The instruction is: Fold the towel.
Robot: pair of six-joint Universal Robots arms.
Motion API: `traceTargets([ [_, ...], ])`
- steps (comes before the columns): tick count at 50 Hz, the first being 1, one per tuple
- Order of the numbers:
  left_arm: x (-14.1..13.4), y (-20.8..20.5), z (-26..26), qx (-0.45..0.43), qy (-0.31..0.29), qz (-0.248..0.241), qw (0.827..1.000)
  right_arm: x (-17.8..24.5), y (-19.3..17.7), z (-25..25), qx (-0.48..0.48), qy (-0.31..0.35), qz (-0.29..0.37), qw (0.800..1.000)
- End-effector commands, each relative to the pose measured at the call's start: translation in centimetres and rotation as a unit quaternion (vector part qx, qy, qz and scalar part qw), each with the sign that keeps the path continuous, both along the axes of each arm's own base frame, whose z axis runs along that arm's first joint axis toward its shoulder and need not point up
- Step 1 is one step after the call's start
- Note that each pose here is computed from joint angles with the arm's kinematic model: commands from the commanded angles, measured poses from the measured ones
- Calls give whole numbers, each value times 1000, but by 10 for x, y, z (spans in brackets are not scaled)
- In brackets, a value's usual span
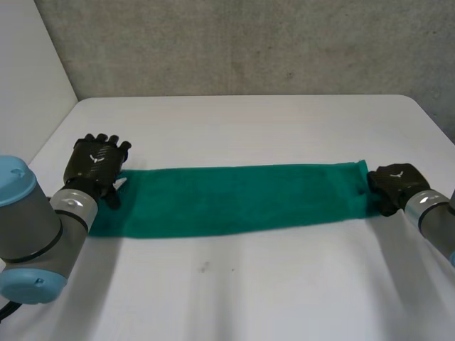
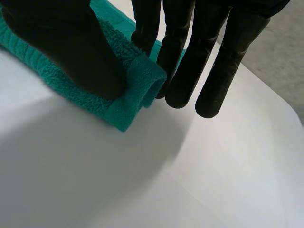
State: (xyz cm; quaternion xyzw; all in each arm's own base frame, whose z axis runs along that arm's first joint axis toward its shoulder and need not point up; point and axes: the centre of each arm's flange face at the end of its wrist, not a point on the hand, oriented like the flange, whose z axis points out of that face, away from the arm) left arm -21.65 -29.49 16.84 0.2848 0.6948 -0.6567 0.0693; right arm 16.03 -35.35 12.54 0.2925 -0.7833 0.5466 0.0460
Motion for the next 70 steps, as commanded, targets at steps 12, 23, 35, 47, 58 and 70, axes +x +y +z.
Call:
traceTargets([
  [12,3,8,4,-2,1,1,1000,-123,-53,25,-23,119,-130,984],
  [23,-5,15,16,-18,6,-11,1000,22,-21,90,-125,25,63,990],
  [35,-25,30,22,-30,10,-44,999,206,104,76,-167,-37,374,911],
  [47,-47,44,23,-37,14,-80,996,245,135,22,-112,-28,438,891],
  [58,-89,55,31,-64,50,-138,987,182,93,67,-107,-49,267,956],
  [70,-126,56,-2,-15,82,-173,981,101,85,26,33,-54,131,989],
])
